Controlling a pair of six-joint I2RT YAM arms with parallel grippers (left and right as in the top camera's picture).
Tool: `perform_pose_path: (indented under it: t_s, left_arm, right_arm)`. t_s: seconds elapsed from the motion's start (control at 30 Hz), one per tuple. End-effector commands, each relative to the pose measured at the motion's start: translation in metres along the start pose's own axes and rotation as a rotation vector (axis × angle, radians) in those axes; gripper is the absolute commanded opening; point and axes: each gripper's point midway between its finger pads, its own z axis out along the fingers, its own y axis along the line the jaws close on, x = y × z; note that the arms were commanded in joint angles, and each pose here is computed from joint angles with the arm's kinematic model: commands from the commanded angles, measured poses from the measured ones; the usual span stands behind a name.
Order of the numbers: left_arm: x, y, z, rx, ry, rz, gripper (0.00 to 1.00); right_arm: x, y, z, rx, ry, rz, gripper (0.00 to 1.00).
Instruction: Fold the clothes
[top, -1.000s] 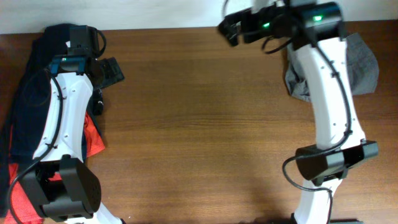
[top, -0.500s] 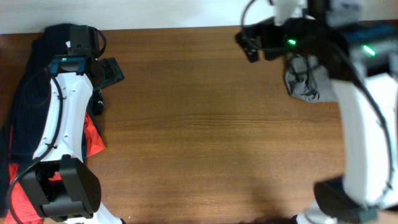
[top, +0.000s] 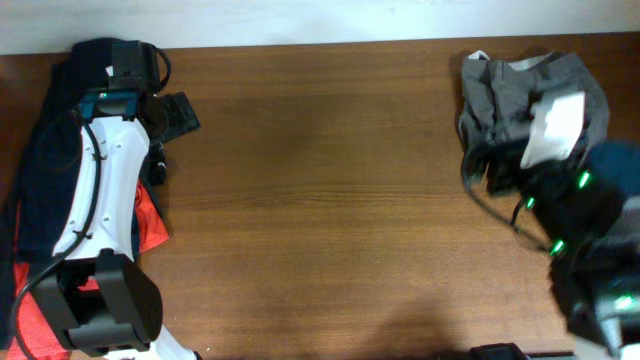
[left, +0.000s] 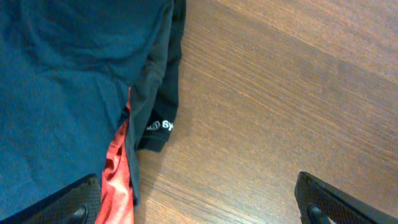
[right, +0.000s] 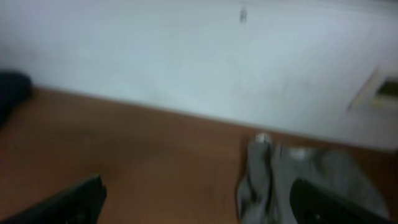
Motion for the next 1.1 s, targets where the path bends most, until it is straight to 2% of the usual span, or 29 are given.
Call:
perform_pose_path:
  t_s: [0.0,0.1,0.27,0.4,0.6,1.07]
  left_arm:
    - [0.0,-0.002,0.001,0.003,0.001,-0.014,0.99]
    - [0.0,-0.002,0.001,0.003,0.001,-0.014,0.99]
    - [0.0,-0.002,0.001,0.003,0.001,-0.014,0.99]
    - [0.0,-0.002,0.001,0.003,0.001,-0.014,0.99]
    - [0.0,-0.002,0.001,0.003,0.001,-0.014,0.99]
    - [0.0,-0.002,0.001,0.003,0.001,-0.014,0.99]
  right_arm:
    - [0.049,0.005,-0.006,0.004,-0.072,-0.002,0.99]
    - [0.101,0.014,-0.005,-0.014,-0.119,-0.008,0.99]
    - [0.173,0.028,-0.002,-0.05,-0.103,-0.007,0.99]
    - [0.203,0.033,-0.002,-0.062,-0.118,-0.01,0.99]
    - [0.23,0.036,0.003,-0.064,-0.117,-0.01,0.99]
    - [0.219,0.035,-0.001,-0.054,-0.171,-0.018,0.99]
